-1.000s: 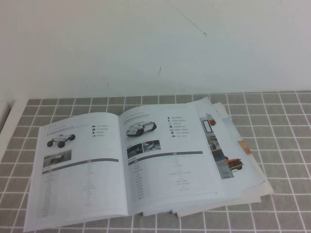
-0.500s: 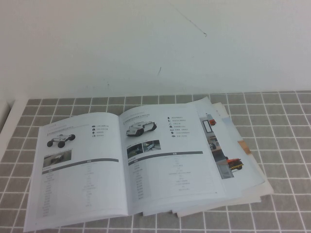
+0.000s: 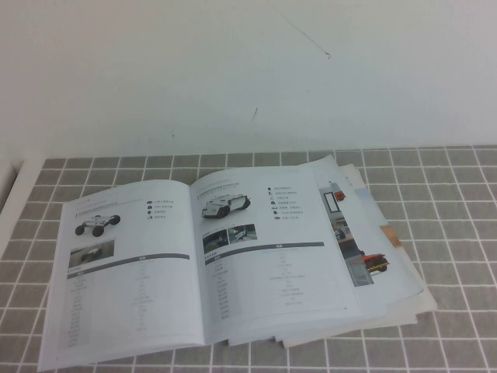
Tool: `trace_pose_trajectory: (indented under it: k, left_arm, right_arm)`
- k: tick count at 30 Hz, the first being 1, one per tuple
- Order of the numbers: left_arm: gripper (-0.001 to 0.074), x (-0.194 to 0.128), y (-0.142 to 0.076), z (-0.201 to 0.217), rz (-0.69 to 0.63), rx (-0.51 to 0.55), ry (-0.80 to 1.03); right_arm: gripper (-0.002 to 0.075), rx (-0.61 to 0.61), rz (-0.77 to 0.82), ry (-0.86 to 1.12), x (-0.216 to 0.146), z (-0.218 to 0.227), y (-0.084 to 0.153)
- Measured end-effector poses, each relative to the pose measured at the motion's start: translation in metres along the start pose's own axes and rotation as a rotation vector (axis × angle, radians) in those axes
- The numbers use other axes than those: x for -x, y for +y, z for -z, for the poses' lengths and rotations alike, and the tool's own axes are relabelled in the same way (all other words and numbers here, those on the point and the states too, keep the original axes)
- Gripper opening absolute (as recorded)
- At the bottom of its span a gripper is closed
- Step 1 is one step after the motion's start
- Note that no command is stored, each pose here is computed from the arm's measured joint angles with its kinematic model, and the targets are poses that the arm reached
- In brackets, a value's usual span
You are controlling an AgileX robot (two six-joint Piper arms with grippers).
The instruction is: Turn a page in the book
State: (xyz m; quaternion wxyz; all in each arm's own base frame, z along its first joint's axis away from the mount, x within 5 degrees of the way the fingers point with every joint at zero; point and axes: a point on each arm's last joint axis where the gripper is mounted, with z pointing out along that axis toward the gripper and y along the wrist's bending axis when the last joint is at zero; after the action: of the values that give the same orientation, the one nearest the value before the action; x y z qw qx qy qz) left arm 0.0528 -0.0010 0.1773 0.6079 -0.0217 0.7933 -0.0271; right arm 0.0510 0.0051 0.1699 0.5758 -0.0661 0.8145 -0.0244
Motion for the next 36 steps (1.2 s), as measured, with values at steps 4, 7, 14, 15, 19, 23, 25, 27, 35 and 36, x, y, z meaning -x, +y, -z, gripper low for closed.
trace_pose_trajectory:
  k: [4,7,14,15,19,23,25,27,35,36]
  left_arm:
    - [-0.0004,0.000,0.000,0.000,-0.001,0.001,0.000]
    - [-0.0004,0.000,0.000,0.000,-0.005,0.001,-0.004]
    - [-0.0004,0.004,-0.001,-0.001,0.027,-0.013,-0.066]
    - [-0.0004,0.008,-0.001,0.000,0.039,-0.019,-0.110]
    - [-0.0004,0.035,-0.002,0.007,0.101,-0.040,-0.415]
    - [-0.0004,0.068,0.002,0.031,0.137,-0.044,-0.870]
    - [-0.0004,0.078,0.003,0.046,0.141,-0.043,-1.067]
    - [-0.0004,0.085,0.005,0.062,0.114,-0.009,-1.254]
    - [-0.0004,0.106,0.011,0.097,0.257,-0.040,-1.548]
    - [-0.0004,0.113,0.010,0.102,0.259,-0.059,-1.562]
  right_arm:
    - [-0.0003,0.000,-0.001,-0.001,0.000,0.000,0.000]
    - [-0.0003,-0.004,-0.001,-0.011,0.001,0.000,0.000]
    - [-0.0003,-0.035,-0.091,-0.187,0.014,0.000,-0.004]
    - [-0.0003,-0.044,-0.123,-0.235,0.019,0.001,-0.005]
    - [-0.0003,-0.118,-0.176,-0.434,0.035,0.008,-0.013]
    - [-0.0003,-0.216,-0.201,-0.646,0.050,0.019,-0.023]
    - [-0.0003,-0.257,-0.207,-0.732,0.055,0.025,-0.027]
    - [-0.0003,-0.297,-0.220,-0.820,0.060,0.031,-0.031]
    - [-0.0003,-0.359,-0.350,-1.135,0.072,0.056,-0.041]
    - [-0.0003,-0.345,-0.372,-1.154,0.076,0.058,-0.041]
